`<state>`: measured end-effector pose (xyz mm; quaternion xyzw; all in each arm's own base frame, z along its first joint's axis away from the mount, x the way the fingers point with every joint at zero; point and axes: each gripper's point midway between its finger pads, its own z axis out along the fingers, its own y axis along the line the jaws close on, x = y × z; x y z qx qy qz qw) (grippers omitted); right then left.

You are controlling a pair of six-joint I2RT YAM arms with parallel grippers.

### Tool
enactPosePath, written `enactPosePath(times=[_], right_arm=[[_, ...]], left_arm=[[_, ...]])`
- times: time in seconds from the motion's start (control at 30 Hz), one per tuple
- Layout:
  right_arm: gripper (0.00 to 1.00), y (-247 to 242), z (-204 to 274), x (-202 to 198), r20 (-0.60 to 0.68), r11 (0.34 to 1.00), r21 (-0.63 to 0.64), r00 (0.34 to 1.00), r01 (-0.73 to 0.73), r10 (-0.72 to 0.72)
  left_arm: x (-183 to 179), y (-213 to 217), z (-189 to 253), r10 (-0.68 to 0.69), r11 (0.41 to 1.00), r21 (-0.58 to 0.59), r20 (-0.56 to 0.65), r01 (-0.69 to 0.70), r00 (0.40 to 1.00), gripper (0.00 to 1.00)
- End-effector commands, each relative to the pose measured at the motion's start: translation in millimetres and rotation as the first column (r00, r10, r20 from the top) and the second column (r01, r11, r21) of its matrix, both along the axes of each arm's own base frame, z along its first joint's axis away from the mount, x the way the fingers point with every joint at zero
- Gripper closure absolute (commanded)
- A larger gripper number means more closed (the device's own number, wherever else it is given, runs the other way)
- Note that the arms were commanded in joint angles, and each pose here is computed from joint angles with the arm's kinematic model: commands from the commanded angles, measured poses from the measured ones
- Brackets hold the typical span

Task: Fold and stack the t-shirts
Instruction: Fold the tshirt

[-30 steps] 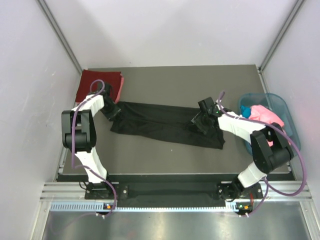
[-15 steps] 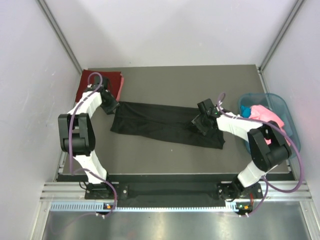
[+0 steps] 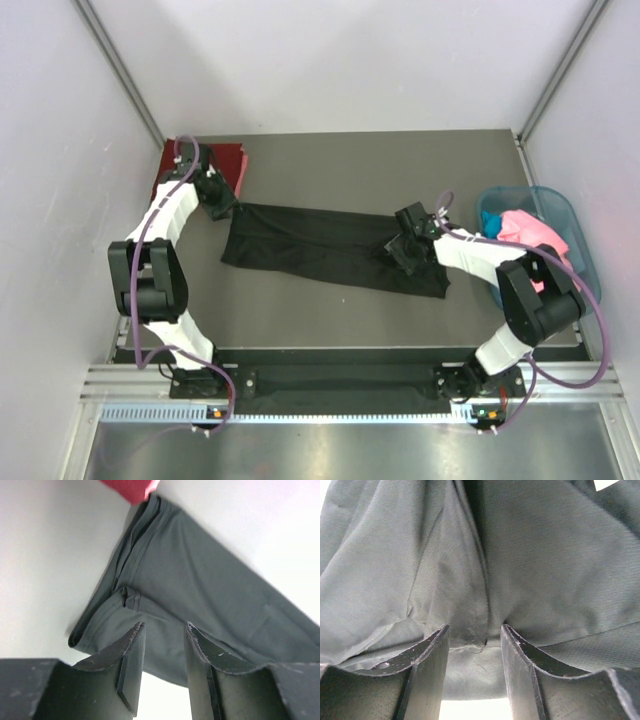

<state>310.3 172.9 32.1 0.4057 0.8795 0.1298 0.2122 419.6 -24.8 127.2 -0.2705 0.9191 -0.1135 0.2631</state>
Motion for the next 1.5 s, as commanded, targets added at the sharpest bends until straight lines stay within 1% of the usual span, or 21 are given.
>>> enactPosePath(times=[0.0, 0.07, 0.17, 0.27, 0.3, 0.37, 0.4, 0.5, 0.6, 0.67, 0.77, 0.83, 0.9, 0.93, 1.0, 1.07, 1.1, 1.13, 1.23, 1.27, 1.47], right_arm=[[0.55, 14, 9, 11, 0.051, 0.999, 0.042, 0.999, 0.006, -0.008], [0.55, 15, 10, 14, 0.060, 0.999, 0.034, 0.998, 0.010, -0.012], [0.60, 17, 13, 19, 0.084, 0.999, 0.044, 0.996, 0.013, -0.017], [0.66, 21, 18, 26, 0.108, 0.999, 0.051, 0.994, 0.011, -0.016], [0.70, 22, 18, 28, 0.112, 0.999, 0.048, 0.994, 0.008, -0.014], [0.74, 25, 22, 34, 0.133, 0.999, 0.045, 0.991, 0.004, -0.010], [0.78, 25, 22, 36, 0.135, 0.999, 0.039, 0.991, 0.001, -0.006], [0.86, 28, 24, 43, 0.145, 0.999, 0.035, 0.989, -0.005, 0.000], [0.88, 30, 31, 52, 0.172, 1.000, 0.026, 0.985, -0.014, 0.009], [0.88, 33, 37, 62, 0.194, 1.000, 0.012, 0.981, -0.025, 0.022], [0.87, 39, 37, 72, 0.208, 0.997, -0.013, 0.975, -0.079, 0.080], [0.86, 43, 35, 73, 0.206, 0.988, -0.046, 0.966, -0.150, 0.156], [0.82, 41, 39, 73, 0.206, 0.974, -0.094, 0.953, -0.208, 0.223], [0.80, 38, 45, 74, 0.215, 0.971, -0.114, 0.949, -0.212, 0.233], [0.73, 33, 51, 75, 0.222, 0.955, -0.156, 0.933, -0.254, 0.284], [0.70, 32, 60, 77, 0.219, 0.941, -0.182, 0.922, -0.284, 0.320], [0.66, 28, 60, 76, 0.201, 0.930, -0.206, 0.917, -0.303, 0.343], [0.65, 23, 59, 71, 0.161, 0.924, -0.228, 0.924, -0.308, 0.347], [0.60, 12, 60, 72, 0.114, 0.928, -0.260, 0.946, -0.267, 0.304], [0.60, 10, 60, 69, 0.089, 0.936, -0.249, 0.956, -0.249, 0.278], [0.58, 21, 41, 73, 0.035, 0.957, -0.193, 0.974, -0.215, 0.226]], left_arm=[[-9, -7, 7, -0.038, 0.999, -0.022, 0.018, 0.038, 0.999, 0.58], [-10, -6, 7, -0.037, 0.999, -0.020, 0.016, 0.037, 0.999, 0.58], [-10, -7, 8, -0.041, 0.999, -0.023, 0.024, 0.042, 0.999, 0.58], [-10, -7, 11, -0.041, 0.999, -0.022, 0.032, 0.042, 0.999, 0.58], [-9, -8, 11, -0.042, 0.999, -0.021, 0.034, 0.042, 0.999, 0.58], [-8, -8, 11, -0.041, 0.999, -0.023, 0.034, 0.042, 0.999, 0.58], [-8, -8, 11, -0.041, 0.999, -0.023, 0.034, 0.042, 0.999, 0.58], [-9, -8, 9, -0.040, 0.999, -0.022, 0.031, 0.041, 0.999, 0.58], [-10, -8, 9, -0.041, 0.999, -0.018, 0.030, 0.042, 0.999, 0.58], [-10, -8, 9, -0.039, 0.999, -0.018, 0.032, 0.040, 0.999, 0.58], [-12, -5, 5, -0.023, 1.000, -0.003, 0.029, 0.023, 0.999, 0.57], [-13, 2, 6, 0.015, 0.999, 0.029, 0.038, -0.016, 0.999, 0.57], [-17, 7, 4, 0.045, 0.998, 0.045, 0.039, -0.046, 0.998, 0.57], [-18, 8, 1, 0.049, 0.997, 0.050, 0.037, -0.051, 0.998, 0.57], [-23, 8, -7, 0.051, 0.998, 0.047, 0.017, -0.052, 0.999, 0.57], [-25, 7, -14, 0.055, 0.998, 0.045, -0.002, -0.055, 0.998, 0.57], [-26, 7, -17, 0.056, 0.998, 0.041, -0.007, -0.056, 0.998, 0.57], [-26, 6, -18, 0.054, 0.998, 0.038, -0.008, -0.054, 0.999, 0.57], [-28, 6, -23, 0.057, 0.998, 0.038, -0.018, -0.057, 0.998, 0.57], [-29, 6, -23, 0.059, 0.998, 0.038, -0.018, -0.058, 0.998, 0.57], [-30, 5, -23, 0.049, 0.998, 0.036, -0.012, -0.048, 0.999, 0.57]])
